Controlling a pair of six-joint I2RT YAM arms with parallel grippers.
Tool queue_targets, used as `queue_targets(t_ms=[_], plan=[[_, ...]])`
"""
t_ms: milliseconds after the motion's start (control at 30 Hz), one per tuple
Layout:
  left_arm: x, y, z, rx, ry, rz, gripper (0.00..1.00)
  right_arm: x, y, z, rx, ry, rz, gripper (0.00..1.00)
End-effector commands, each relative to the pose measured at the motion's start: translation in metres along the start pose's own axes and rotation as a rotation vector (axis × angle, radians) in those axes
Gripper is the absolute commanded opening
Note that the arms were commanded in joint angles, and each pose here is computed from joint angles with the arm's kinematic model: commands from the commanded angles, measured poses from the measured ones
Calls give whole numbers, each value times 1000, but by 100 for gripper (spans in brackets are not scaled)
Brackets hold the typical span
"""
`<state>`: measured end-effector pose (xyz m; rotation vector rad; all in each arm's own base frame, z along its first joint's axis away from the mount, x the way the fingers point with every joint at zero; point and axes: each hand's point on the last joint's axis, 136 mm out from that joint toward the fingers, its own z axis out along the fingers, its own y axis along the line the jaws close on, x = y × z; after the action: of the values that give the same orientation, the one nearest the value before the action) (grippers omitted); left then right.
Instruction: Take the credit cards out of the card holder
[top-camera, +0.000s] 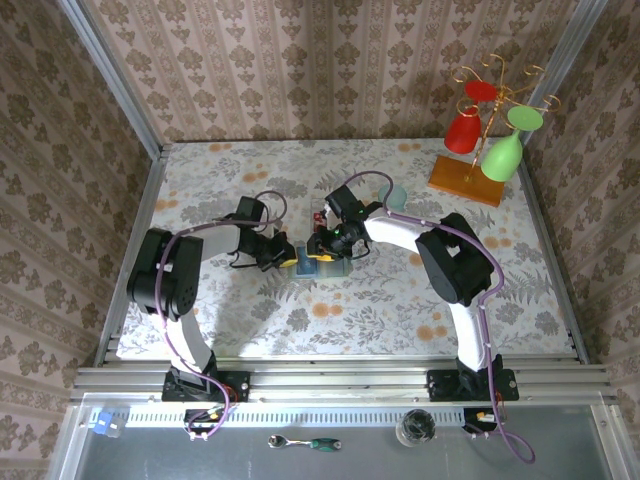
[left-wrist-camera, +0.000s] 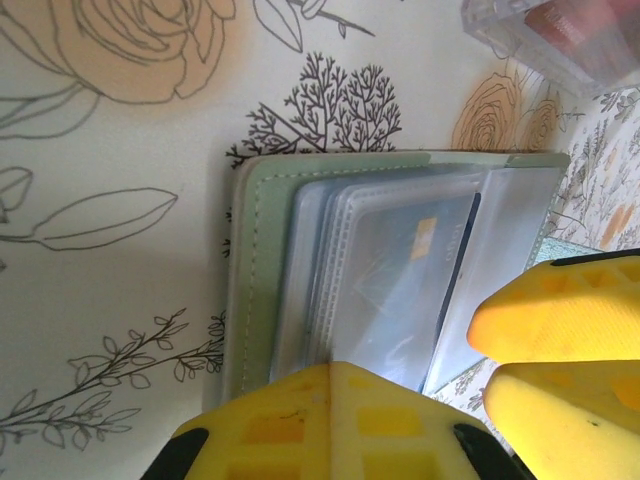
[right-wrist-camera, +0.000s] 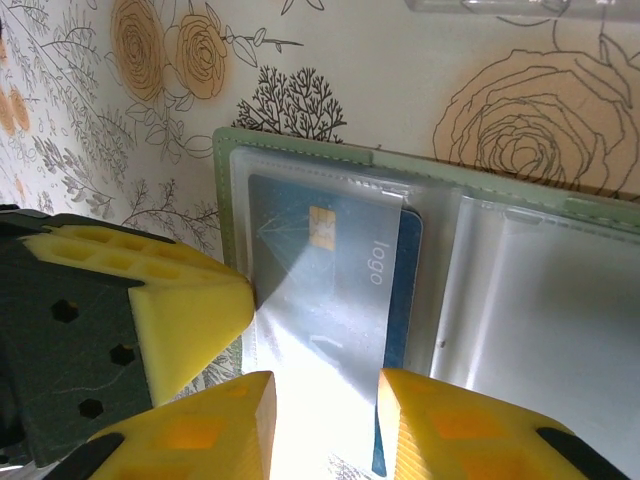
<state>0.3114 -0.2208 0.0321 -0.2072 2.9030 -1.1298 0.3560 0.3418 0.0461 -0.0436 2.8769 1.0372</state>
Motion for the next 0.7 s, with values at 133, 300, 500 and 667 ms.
queue_targets(t_ms=[133, 300, 500, 667], plan=[[6, 18, 4, -30, 22, -20, 5, 2, -3, 6, -16, 25, 23, 32], [6, 17, 4, -29, 20, -18, 5, 2, -2, 8, -25, 28, 24, 30], [6, 18, 3, -30, 20, -20, 5, 2, -2, 14, -38, 42, 29, 30], [6, 19, 4, -31, 21, -23, 5, 1, 5, 15, -79, 45, 22, 24]])
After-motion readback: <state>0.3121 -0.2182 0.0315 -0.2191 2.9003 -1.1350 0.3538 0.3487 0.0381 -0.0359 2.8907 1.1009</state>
